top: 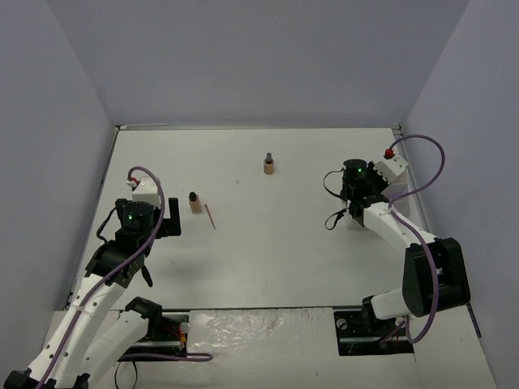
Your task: Organize the makeup
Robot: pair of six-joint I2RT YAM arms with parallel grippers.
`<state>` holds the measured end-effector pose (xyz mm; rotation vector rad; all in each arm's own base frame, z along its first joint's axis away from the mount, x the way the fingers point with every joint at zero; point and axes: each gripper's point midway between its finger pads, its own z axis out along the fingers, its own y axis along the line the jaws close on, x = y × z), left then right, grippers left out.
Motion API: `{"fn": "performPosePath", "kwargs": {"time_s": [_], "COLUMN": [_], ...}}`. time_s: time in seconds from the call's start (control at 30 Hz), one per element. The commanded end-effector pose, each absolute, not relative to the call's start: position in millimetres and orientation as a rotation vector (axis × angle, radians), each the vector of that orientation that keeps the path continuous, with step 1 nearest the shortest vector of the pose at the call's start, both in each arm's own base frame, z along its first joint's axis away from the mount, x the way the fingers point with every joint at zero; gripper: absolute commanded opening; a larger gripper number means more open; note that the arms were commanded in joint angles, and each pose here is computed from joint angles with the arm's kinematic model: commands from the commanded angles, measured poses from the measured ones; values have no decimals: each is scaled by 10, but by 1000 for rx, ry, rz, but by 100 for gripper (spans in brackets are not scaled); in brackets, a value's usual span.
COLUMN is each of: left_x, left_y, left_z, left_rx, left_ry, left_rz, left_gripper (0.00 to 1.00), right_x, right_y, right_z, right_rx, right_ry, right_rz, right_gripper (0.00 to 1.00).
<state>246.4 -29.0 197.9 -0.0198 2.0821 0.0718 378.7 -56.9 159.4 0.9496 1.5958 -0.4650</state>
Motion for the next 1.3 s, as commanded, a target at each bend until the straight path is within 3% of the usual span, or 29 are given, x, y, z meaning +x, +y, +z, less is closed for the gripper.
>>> {"fn": "performPosePath", "kwargs": {"time_s": [0.0, 0.13, 0.43, 0.67, 0.9, 1.0, 1.17, 1.27], "left_x": [2575, 2578, 2577, 2661, 2859, 2937, 3063, 3114], "left_y": [-292, -306, -473, -724, -1064, -1280, -1439, -1505], "left_z": [2189, 2181, 2130, 2108, 1909, 1706, 1431, 1257], "left_rx": [-34, -30, -61, -251, -368, -348, -395, -402], "left_ry": [2011, 2012, 2080, 2199, 2299, 2370, 2429, 2467], "left_rz": [71, 63, -44, -192, -143, -92, -67, -50], "left_gripper": [97, 97, 97, 97, 97, 92, 79, 64], "right_x": [3802, 3799, 3741, 3654, 3447, 3337, 3154, 3079], "right_y": [-623, -577, -310, 10, 310, 378, 445, 450], "right_z": [1686, 1661, 2074, 2619, 2747, 2815, 2729, 2722], "right_rx": [1043, 1045, 957, 673, 478, 453, 410, 383], "right_ry": [1477, 1495, 1553, 1661, 1766, 1749, 1787, 1794], "right_rz": [-436, -407, -184, -13, 135, 201, 248, 249], "right_gripper": [6, 26, 53, 96, 100, 100, 100, 100]}}
